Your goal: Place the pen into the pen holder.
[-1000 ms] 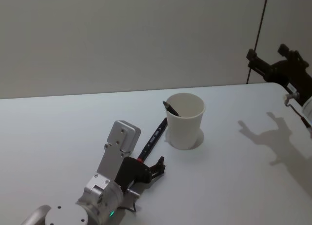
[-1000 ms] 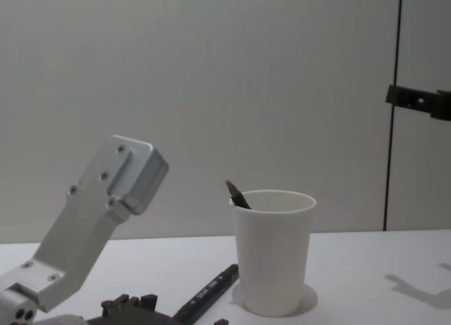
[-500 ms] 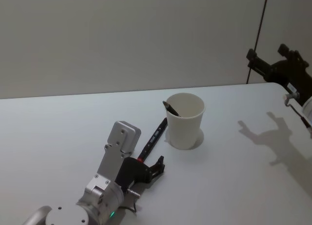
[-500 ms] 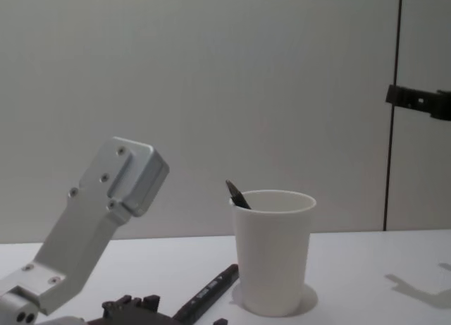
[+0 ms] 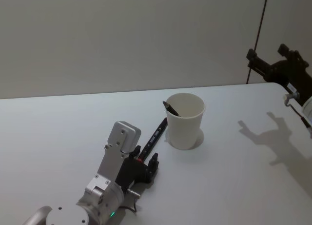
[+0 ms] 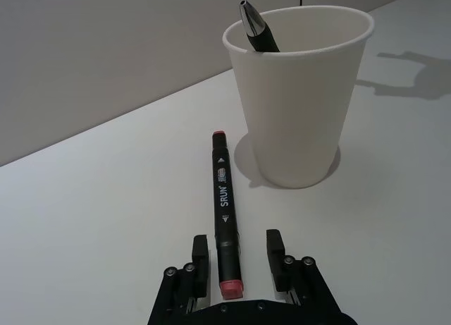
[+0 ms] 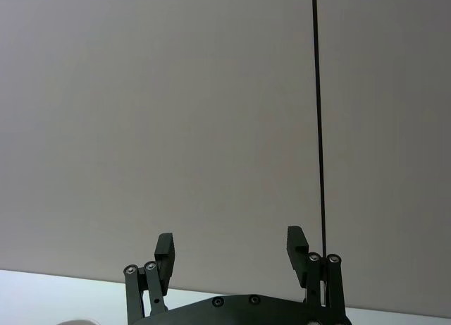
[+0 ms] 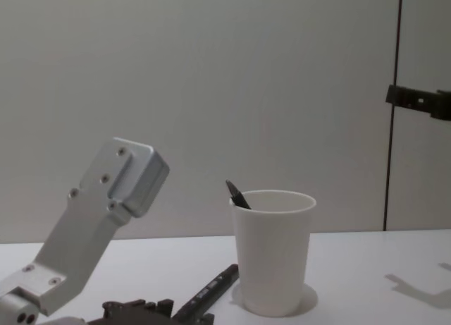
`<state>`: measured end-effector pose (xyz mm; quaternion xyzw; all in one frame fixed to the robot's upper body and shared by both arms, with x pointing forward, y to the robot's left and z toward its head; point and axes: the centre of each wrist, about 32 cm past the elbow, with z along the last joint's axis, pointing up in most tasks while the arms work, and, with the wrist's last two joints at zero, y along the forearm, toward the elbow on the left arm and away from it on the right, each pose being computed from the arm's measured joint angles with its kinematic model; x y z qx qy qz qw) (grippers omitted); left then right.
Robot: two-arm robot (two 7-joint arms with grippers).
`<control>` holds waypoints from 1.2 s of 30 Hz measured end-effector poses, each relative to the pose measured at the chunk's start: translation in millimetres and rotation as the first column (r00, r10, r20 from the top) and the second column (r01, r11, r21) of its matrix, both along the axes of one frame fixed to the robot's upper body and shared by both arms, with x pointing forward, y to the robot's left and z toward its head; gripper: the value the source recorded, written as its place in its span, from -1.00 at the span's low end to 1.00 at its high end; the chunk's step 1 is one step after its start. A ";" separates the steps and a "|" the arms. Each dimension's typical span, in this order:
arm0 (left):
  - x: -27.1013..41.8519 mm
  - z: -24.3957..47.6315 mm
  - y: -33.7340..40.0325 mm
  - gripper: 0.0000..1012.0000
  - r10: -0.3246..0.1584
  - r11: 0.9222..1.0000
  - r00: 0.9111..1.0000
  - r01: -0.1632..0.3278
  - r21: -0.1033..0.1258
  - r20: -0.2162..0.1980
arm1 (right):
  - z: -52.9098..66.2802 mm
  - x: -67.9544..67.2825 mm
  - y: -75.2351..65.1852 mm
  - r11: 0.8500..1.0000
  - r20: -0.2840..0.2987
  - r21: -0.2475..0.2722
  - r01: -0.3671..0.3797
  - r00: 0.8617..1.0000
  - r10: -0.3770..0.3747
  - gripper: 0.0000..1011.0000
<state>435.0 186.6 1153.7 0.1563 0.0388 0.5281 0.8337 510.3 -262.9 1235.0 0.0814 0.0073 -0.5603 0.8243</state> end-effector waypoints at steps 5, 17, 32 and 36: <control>0.0 -0.1 0.0 -0.20 0.000 1.000 1.000 0.000 0.000 0.000 | 0.0 0.0 0.0 1.000 0.000 0.000 0.000 1.000 0.000 0.98; 0.0 -0.2 0.0 -0.68 0.000 1.000 1.000 0.000 0.000 0.000 | 0.0 0.0 0.0 1.000 0.000 0.000 0.000 1.000 0.000 0.98; 0.0 -0.2 0.1 -0.68 0.000 1.000 1.000 0.000 0.000 0.000 | 0.0 0.0 0.0 1.000 0.000 0.000 0.000 1.000 0.000 0.98; -0.6 0.4 1.2 -0.68 0.001 1.000 1.000 -0.001 -0.002 0.005 | 0.0 0.0 0.0 1.000 0.000 0.000 0.000 1.000 0.000 0.98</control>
